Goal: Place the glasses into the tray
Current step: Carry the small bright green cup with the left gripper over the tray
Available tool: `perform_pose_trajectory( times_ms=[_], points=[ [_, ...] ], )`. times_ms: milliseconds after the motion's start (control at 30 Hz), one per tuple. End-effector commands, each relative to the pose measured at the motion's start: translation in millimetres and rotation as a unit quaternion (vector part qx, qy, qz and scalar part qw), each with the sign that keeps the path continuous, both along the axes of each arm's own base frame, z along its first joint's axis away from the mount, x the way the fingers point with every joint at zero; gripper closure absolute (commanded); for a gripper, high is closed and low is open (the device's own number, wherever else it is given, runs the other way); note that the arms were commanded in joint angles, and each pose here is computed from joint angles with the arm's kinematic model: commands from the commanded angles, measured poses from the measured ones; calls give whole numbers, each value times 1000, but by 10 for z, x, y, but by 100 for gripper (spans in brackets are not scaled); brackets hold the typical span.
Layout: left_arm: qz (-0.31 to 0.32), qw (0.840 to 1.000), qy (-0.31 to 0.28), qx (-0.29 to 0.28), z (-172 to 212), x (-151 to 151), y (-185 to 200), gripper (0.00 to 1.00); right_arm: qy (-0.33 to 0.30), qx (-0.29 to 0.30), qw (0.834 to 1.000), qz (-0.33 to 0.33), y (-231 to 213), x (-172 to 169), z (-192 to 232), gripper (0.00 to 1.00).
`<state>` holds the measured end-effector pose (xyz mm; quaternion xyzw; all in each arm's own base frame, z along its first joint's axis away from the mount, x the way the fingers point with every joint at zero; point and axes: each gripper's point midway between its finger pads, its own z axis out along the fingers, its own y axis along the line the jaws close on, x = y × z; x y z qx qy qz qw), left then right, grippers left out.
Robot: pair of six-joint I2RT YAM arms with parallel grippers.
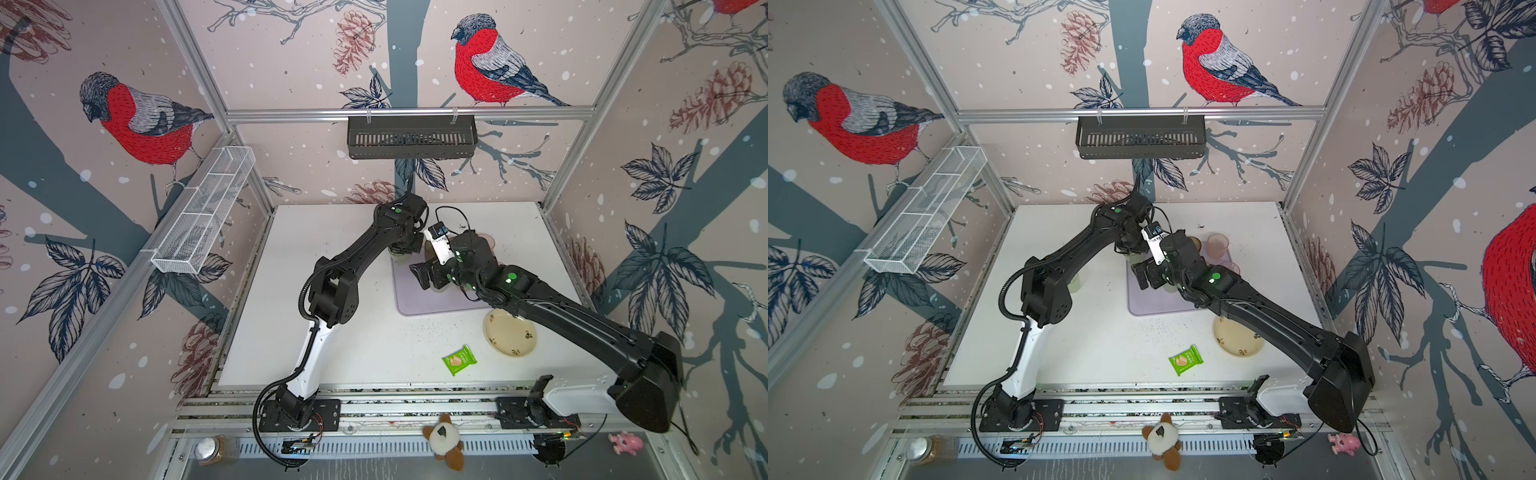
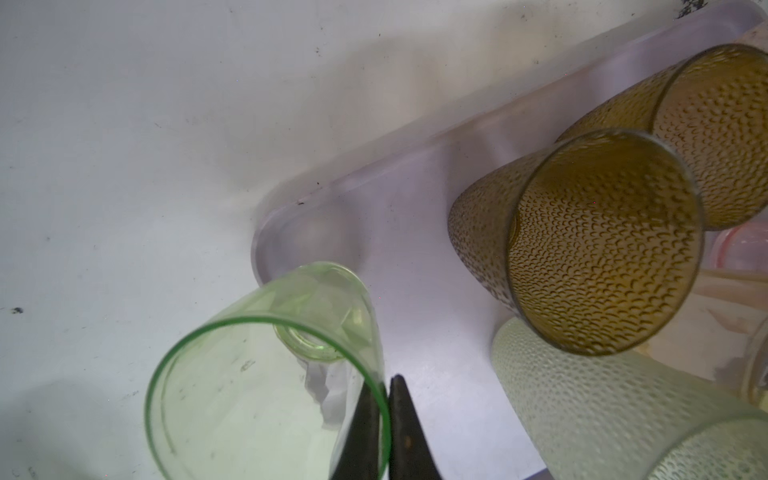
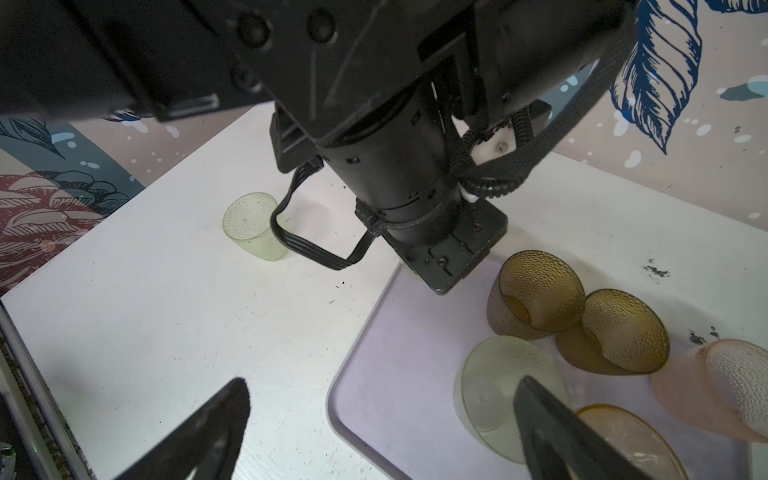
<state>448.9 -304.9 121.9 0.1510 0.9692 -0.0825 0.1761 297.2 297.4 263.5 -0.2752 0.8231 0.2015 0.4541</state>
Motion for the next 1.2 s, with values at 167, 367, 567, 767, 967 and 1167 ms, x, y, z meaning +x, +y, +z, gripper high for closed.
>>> perform_pose_trajectory(
  times_ms=[167,367,567,767,967,1167],
  points=[
    [-2,1000,1,-3,-44,18,-38,98,-8,4,1000,2,1,20,43,1],
    [-1,1000,4,-7,-84,40,-65,98,-8,3,1000,1,-9,36,36,1],
    [-3,1000,6,-10,-120,56,-97,98,-8,4,1000,-2,-36,52,44,1],
    [-5,1000,11,-12,-155,46,-121,98,-6,5,1000,-2,-49,61,36,0],
    [-8,1000,11,-13,-179,39,-162,98,-7,5,1000,-5,-70,55,43,0],
    [-8,1000,11,-14,-195,42,-175,98,-10,7,1000,-8,-98,47,59,0]
  ],
)
